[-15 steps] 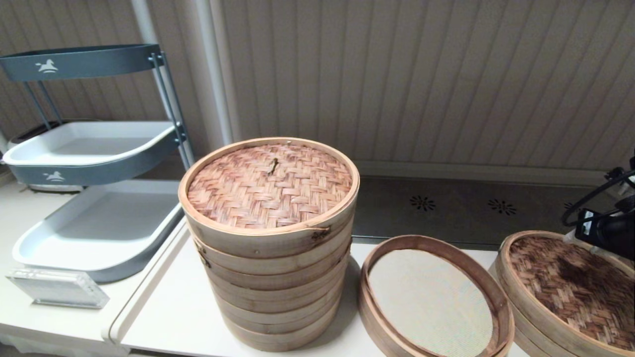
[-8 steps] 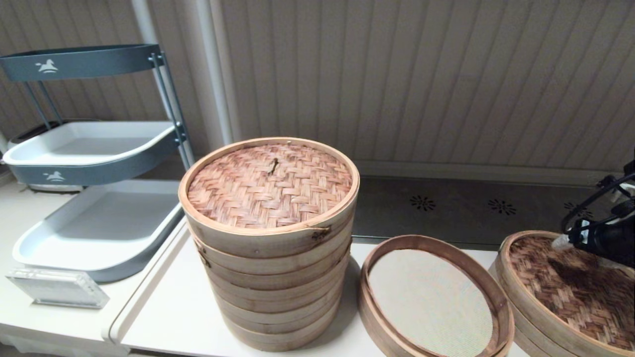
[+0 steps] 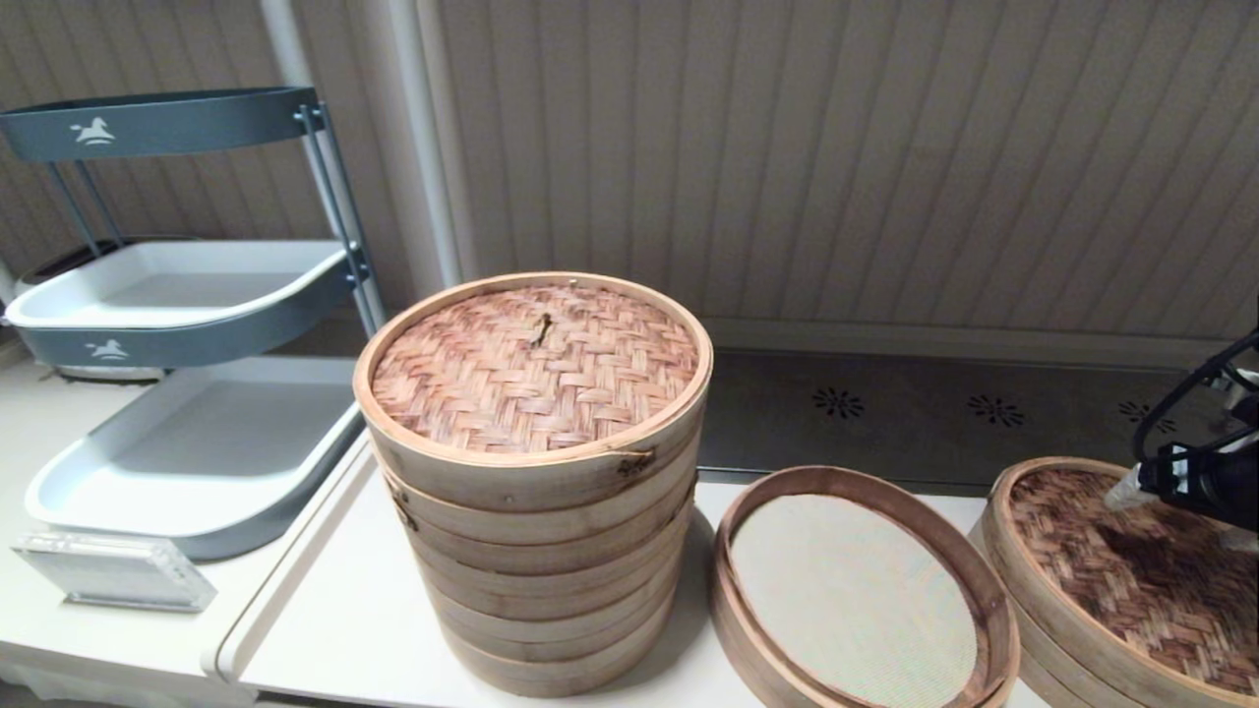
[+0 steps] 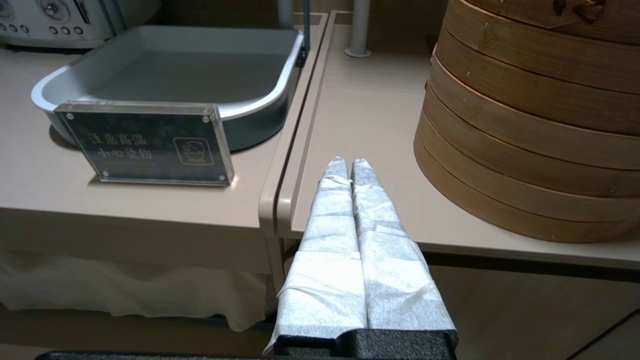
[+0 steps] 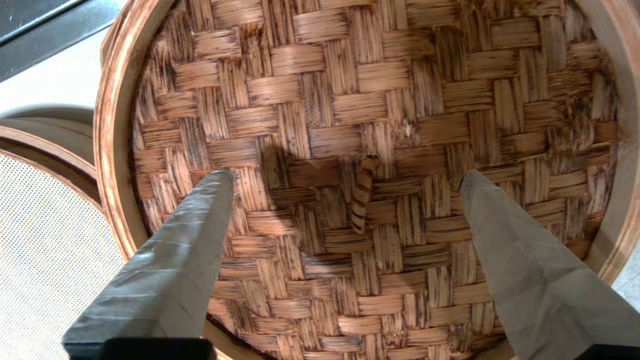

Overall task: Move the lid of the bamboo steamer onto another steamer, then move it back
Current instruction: Pick up the steamer

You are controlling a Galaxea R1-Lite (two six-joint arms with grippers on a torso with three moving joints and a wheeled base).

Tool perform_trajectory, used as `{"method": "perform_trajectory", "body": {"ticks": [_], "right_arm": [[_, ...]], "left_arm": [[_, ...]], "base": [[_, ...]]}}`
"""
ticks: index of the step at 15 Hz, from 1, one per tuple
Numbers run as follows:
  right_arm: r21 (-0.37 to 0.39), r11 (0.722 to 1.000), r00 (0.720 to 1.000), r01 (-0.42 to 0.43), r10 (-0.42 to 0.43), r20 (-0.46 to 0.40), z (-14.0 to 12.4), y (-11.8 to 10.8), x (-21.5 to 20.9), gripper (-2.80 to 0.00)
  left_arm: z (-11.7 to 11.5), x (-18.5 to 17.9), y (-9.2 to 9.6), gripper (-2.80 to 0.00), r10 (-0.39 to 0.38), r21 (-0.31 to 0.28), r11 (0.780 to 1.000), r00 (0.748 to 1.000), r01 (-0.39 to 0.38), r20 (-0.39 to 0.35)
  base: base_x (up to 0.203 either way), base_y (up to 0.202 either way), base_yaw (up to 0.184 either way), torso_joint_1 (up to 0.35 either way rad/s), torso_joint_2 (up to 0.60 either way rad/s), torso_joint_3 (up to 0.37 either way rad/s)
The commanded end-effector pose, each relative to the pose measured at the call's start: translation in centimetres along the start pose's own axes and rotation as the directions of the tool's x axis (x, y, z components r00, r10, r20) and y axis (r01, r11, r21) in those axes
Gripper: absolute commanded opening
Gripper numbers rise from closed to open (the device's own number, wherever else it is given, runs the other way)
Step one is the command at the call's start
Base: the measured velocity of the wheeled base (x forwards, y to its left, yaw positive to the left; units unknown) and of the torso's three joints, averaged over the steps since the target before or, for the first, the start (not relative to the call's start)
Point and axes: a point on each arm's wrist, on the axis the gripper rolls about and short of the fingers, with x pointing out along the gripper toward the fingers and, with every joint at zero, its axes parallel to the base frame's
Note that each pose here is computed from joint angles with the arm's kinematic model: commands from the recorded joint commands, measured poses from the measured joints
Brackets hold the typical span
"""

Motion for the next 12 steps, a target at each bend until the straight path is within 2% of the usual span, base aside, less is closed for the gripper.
{"method": "perform_trajectory", "body": {"ticks": [1, 7, 12], "right_arm": [[-0.001, 1.000, 1.000, 0.004, -0.004, -0.013, -0.1, 0.0, 0.1, 0.00], [0.001, 1.000, 0.999, 0.012, -0.012, -0.050, 0.0, -0.1, 1.2, 0.00], [-0.002, 1.000, 0.999, 0.009, -0.009, -0.050, 0.0, 0.0, 1.3, 0.00]], "left_arm": [[-0.1, 0.0, 0.0, -2.80, 0.000, -0.001, 1.000, 1.000, 0.000, -0.005], [-0.1, 0.0, 0.0, -2.80, 0.000, -0.001, 1.000, 1.000, 0.000, -0.005], [-0.1, 0.0, 0.0, -2.80, 0.000, -0.001, 1.000, 1.000, 0.000, -0.005]], "base": [[0.000, 0.000, 0.000, 0.000, 0.00, 0.000], [0.000, 0.000, 0.000, 0.000, 0.00, 0.000], [0.000, 0.000, 0.000, 0.000, 0.00, 0.000]]}}
